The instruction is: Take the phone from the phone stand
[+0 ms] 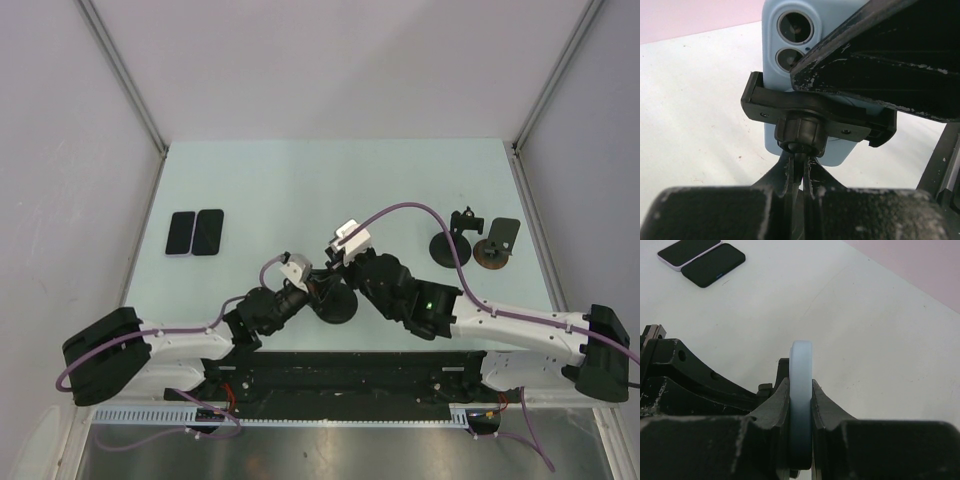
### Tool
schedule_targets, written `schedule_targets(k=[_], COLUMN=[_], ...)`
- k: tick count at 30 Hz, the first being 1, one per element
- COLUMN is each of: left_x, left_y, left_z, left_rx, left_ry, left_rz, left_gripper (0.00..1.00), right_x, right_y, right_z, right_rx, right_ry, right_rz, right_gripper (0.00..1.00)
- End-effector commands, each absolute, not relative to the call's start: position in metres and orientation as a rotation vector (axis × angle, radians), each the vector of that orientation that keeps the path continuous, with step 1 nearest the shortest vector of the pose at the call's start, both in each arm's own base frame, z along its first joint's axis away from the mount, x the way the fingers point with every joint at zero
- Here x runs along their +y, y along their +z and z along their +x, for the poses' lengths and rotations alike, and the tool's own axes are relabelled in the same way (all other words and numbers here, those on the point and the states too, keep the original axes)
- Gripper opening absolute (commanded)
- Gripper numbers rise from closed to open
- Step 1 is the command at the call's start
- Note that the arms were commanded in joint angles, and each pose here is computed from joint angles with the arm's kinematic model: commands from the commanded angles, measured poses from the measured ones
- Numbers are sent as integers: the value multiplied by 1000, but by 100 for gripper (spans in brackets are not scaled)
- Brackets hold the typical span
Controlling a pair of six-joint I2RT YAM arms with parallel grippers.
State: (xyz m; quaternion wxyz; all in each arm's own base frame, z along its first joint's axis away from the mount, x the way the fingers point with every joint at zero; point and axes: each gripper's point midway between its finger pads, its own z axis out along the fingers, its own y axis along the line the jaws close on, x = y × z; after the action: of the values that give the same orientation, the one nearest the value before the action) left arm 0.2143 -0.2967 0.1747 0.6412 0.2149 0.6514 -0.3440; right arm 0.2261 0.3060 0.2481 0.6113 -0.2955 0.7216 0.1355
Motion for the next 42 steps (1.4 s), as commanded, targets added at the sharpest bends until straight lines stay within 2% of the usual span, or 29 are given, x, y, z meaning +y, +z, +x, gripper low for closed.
schedule_targets(k=[1,7,14,42], left_x=[-218,-211,-219,-211], left_y=[152,142,139,119], left_z=[264,256,245,234], left_rx=[1593,1613,1620,1665], left_ry=[-499,-534,-571,-591], left_rz=[69,32,32,-50], left_gripper=[0,0,0,0], right_x=[247,221,215,179], right_y=[255,267,265,293], right_z=[233,247,254,270], right_rx=[1709,1687,1681,1632], right_ry=[48,-106,-177,-267], right_rz=[-578,-385,-307,-98], right_gripper=[0,0,0,0])
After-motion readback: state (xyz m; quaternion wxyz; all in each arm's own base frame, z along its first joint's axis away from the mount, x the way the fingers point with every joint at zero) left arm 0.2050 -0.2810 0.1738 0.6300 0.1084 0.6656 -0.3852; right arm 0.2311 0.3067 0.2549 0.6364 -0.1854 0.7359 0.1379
